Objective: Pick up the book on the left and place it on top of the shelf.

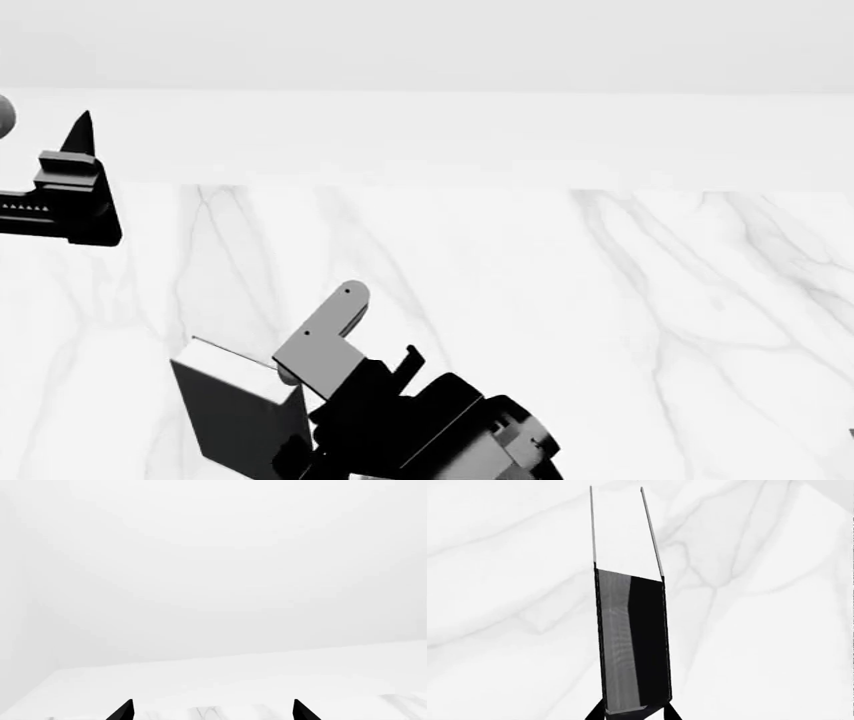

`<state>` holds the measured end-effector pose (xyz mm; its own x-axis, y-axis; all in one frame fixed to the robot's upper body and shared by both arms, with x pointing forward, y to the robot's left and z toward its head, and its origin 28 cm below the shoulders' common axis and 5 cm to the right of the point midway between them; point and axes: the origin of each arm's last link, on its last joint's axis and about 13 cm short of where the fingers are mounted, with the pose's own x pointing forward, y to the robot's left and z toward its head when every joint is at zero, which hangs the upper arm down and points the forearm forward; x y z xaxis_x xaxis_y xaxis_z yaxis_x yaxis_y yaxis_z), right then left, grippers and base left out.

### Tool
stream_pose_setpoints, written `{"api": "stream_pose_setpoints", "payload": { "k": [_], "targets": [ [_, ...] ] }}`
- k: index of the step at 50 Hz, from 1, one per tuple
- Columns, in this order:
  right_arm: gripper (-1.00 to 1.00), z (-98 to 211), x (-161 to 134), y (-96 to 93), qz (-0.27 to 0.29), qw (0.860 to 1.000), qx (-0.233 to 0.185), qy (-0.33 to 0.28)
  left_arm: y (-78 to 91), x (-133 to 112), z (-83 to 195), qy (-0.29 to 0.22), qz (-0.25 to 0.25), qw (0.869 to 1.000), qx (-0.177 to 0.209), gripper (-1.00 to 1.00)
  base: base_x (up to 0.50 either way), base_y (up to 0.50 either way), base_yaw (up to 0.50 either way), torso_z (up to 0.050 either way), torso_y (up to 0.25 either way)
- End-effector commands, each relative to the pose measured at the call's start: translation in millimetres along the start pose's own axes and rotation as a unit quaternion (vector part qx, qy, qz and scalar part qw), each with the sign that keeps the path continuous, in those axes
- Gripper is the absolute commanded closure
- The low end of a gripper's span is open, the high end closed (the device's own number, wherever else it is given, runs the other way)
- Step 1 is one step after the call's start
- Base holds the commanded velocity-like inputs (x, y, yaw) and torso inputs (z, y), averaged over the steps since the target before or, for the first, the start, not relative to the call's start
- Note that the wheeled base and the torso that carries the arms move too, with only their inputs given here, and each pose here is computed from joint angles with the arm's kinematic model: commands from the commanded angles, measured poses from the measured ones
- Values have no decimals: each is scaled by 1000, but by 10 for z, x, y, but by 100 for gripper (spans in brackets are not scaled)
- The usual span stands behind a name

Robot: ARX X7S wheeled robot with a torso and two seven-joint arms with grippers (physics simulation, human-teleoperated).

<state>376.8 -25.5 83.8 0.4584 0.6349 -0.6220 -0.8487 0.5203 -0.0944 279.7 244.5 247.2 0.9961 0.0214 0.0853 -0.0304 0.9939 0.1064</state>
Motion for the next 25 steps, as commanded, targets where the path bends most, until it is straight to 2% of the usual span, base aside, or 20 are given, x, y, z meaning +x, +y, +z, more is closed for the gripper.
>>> {"api": "stream_pose_setpoints", "payload": {
  "k": [1, 19, 25],
  "targets": [
    [100, -12, -1, -19, -6, 1000, -4, -3, 3, -5, -6, 1, 1, 1000, 0, -100, 0, 0, 0, 0, 0],
    [100, 88, -79, -34, -16, 999, -14, -27, 10, -16, -13, 1, 1, 1000, 0, -100, 0, 0, 0, 0, 0],
    [100, 330, -338, -87, -37, 996, -12, -74, 12, -22, 8, -1, 1, 1000, 0, -100, 0, 0, 0, 0, 2]
  ]
}}
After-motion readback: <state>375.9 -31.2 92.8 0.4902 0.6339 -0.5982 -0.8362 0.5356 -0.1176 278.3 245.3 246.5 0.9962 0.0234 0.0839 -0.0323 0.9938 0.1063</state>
